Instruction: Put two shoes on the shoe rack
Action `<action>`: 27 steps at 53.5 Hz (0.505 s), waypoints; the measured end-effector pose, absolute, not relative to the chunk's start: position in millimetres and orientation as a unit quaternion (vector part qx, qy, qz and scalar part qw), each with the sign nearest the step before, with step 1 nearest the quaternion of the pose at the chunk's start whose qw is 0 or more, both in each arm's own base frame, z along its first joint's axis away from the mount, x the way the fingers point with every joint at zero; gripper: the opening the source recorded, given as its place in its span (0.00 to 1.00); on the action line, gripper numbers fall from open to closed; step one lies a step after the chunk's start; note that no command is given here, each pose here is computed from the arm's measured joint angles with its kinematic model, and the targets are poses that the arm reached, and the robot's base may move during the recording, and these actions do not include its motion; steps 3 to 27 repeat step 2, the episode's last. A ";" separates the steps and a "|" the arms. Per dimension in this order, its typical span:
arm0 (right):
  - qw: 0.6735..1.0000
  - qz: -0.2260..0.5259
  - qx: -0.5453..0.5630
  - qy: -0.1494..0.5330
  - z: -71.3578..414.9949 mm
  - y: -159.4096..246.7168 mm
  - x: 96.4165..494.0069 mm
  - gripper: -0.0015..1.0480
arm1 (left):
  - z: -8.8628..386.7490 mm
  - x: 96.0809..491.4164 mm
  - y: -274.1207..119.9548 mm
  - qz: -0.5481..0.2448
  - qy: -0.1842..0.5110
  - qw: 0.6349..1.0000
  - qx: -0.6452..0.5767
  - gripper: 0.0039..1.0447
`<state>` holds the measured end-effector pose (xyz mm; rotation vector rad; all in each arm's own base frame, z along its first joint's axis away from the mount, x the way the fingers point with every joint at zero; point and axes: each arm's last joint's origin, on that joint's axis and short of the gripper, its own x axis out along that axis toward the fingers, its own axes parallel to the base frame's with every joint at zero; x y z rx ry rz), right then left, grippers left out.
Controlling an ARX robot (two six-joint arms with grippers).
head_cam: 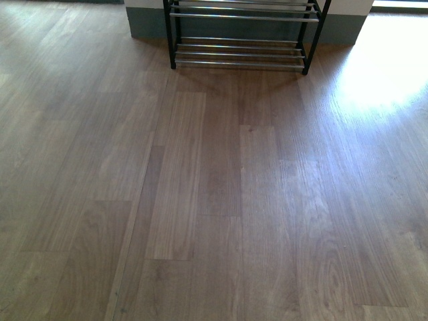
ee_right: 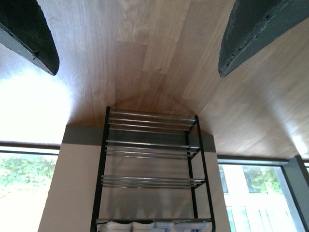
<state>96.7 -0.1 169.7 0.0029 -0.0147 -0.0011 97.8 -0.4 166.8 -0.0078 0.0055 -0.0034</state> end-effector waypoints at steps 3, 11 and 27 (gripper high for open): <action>1.000 -0.001 0.001 -0.007 169.7 -0.1 96.7 0.91 | 166.8 97.8 -0.4 -0.002 0.003 1.000 -0.004 0.91; 1.000 -0.001 0.001 -0.007 169.7 -0.1 96.7 0.91 | 166.8 97.8 -0.4 -0.002 0.003 1.000 -0.004 0.91; 1.000 -0.001 0.001 -0.007 169.7 -0.1 96.7 0.91 | 166.8 97.8 -0.4 -0.002 0.003 1.000 -0.004 0.91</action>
